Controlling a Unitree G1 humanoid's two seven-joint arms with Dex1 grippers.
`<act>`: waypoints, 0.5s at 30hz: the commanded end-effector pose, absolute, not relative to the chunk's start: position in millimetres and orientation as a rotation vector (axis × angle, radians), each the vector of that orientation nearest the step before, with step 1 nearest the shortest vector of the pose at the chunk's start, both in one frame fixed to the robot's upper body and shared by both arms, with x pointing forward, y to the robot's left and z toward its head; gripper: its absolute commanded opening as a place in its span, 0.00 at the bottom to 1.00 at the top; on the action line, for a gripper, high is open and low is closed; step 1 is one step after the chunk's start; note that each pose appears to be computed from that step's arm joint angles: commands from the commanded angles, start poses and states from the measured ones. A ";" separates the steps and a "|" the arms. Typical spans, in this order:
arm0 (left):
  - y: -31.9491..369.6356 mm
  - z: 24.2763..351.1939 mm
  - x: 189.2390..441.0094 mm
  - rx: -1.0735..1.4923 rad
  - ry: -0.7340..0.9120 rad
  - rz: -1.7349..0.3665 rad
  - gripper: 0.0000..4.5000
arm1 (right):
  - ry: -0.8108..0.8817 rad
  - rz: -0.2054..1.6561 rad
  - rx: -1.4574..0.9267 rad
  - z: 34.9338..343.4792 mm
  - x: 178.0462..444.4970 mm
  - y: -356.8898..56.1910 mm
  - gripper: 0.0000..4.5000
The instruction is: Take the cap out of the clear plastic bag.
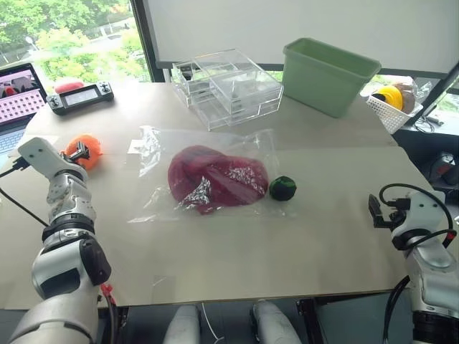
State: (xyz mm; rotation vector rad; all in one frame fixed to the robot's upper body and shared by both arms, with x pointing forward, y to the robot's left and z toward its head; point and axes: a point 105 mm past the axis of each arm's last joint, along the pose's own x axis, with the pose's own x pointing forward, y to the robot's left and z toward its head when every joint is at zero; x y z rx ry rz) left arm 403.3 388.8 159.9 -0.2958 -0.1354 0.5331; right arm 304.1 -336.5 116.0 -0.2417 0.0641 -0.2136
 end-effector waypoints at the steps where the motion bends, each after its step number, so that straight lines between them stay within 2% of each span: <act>1: 392.7 166.9 402.2 -0.284 -0.151 0.534 0.99 | -0.011 -0.246 -0.263 137.2 301.1 -344.7 1.00; 11: 374.3 167.9 413.1 -0.250 -0.143 0.476 0.99 | -0.021 -0.245 -0.265 141.6 305.6 -343.8 1.00; 15: 321.7 216.6 433.1 -0.151 -0.312 0.191 0.99 | -0.076 -0.145 -0.251 162.6 316.0 -324.8 1.00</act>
